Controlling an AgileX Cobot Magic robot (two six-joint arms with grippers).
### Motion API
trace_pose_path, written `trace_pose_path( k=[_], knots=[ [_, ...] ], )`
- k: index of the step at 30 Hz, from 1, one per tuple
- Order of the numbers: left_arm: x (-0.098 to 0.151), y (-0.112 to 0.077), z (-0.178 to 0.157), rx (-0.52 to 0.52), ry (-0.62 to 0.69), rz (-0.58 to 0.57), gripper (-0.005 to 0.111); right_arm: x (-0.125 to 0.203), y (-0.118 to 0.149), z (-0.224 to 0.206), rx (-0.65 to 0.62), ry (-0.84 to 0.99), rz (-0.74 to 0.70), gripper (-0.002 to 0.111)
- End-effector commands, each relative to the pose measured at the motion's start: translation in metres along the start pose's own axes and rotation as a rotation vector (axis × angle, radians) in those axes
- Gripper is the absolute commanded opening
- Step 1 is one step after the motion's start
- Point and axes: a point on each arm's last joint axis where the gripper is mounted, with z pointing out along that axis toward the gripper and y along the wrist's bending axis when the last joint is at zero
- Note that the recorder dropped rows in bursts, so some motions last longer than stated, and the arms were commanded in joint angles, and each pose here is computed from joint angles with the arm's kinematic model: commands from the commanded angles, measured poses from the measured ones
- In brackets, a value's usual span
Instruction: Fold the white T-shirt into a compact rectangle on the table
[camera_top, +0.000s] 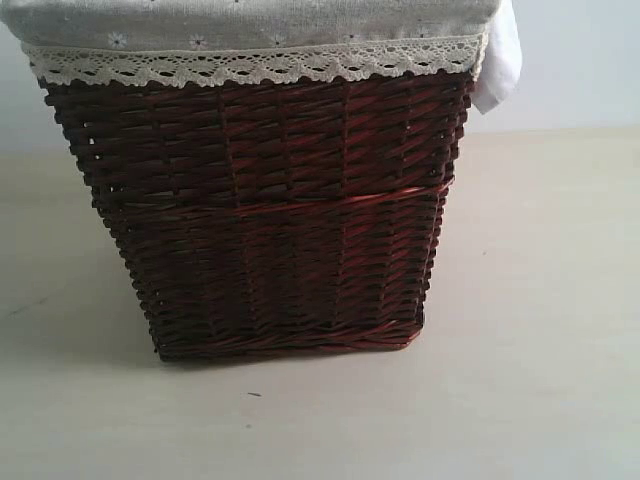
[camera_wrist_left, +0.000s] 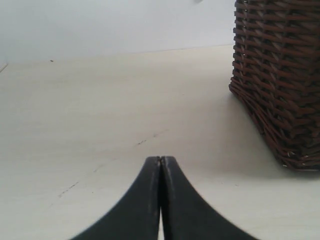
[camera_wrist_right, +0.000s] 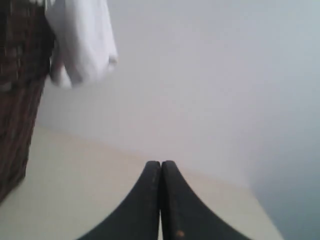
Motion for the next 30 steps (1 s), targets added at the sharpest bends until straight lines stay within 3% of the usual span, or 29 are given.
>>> trace_pose_path(
  k=[1, 5, 10, 13, 19, 27, 30],
  knots=[
    [-0.001, 0.0, 0.0, 0.003, -0.012, -0.008, 0.0, -0.03, -0.004, -0.006, 0.051, -0.353, 0.003, 0.0],
    [-0.001, 0.0, 0.0, 0.003, -0.012, -0.008, 0.0, -0.049, -0.006, -0.016, 0.07, -0.586, 0.041, 0.0],
    [-0.001, 0.0, 0.0, 0.003, -0.012, -0.008, 0.0, -0.066, -0.009, -0.031, -0.107, -0.848, 0.493, 0.0],
    [-0.001, 0.0, 0.0, 0.003, -0.012, -0.008, 0.0, -0.088, -0.015, -0.038, -0.153, -0.916, 0.561, 0.0],
    [-0.001, 0.0, 0.0, 0.003, -0.012, -0.008, 0.0, -0.16, -0.032, -0.024, -0.178, -0.657, 0.472, 0.005],
    [-0.001, 0.0, 0.0, 0.003, -0.012, -0.008, 0.0, -0.22, -0.04, 0.047, -0.307, -0.347, 0.408, 0.05],
    [-0.001, 0.0, 0.0, 0.003, -0.012, -0.008, 0.0, -0.22, -0.036, 0.085, -0.381, -0.171, 0.432, 0.054]
  ],
)
